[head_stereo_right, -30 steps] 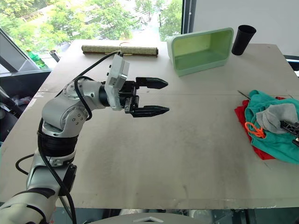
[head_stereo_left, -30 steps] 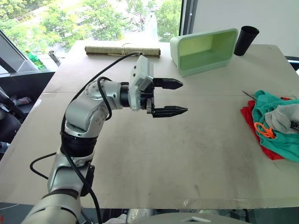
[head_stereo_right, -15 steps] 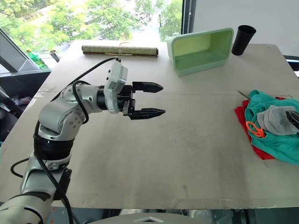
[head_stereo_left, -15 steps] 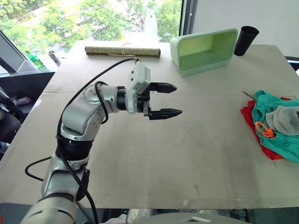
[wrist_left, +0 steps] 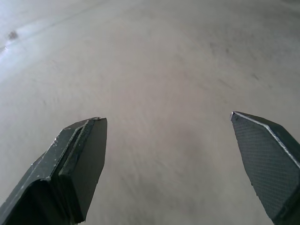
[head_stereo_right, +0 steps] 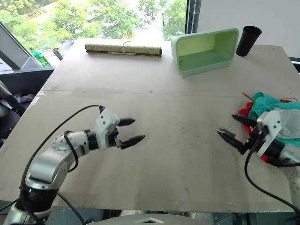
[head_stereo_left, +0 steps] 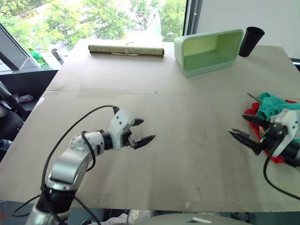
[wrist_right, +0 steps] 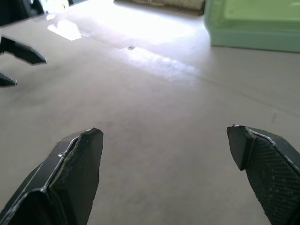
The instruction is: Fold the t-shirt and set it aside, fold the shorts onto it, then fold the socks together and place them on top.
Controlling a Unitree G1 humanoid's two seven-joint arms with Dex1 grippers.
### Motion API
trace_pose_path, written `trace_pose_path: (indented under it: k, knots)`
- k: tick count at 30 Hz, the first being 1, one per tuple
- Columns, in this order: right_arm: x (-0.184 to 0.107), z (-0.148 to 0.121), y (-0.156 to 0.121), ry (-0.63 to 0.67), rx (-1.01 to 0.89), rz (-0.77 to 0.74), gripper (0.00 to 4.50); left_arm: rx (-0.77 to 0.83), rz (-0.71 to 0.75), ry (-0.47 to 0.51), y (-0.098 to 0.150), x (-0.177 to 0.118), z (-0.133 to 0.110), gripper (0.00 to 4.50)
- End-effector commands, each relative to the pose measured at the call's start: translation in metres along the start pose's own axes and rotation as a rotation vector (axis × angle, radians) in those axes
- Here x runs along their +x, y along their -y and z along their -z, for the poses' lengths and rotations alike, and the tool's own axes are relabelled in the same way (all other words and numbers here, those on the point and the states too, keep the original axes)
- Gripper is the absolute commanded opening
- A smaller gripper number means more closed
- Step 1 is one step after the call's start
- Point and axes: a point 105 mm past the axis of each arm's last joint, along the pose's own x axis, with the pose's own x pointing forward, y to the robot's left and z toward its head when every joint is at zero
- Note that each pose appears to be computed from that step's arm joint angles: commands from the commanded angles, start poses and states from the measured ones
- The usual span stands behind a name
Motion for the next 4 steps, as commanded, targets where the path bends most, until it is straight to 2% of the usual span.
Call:
trace_pose_path:
  k: [1, 4]
  knots:
    - [-0.002, 0.022, -0.017, -0.02, -0.037, -0.074, 4.47, 0.039, -0.025, 0.025, 0.014, -0.006, 0.005, 4.5]
    - [-0.006, 0.037, -0.02, -0.012, -0.017, -0.077, 4.47, 0.028, -0.036, 0.011, 0.021, -0.008, 0.022, 4.5]
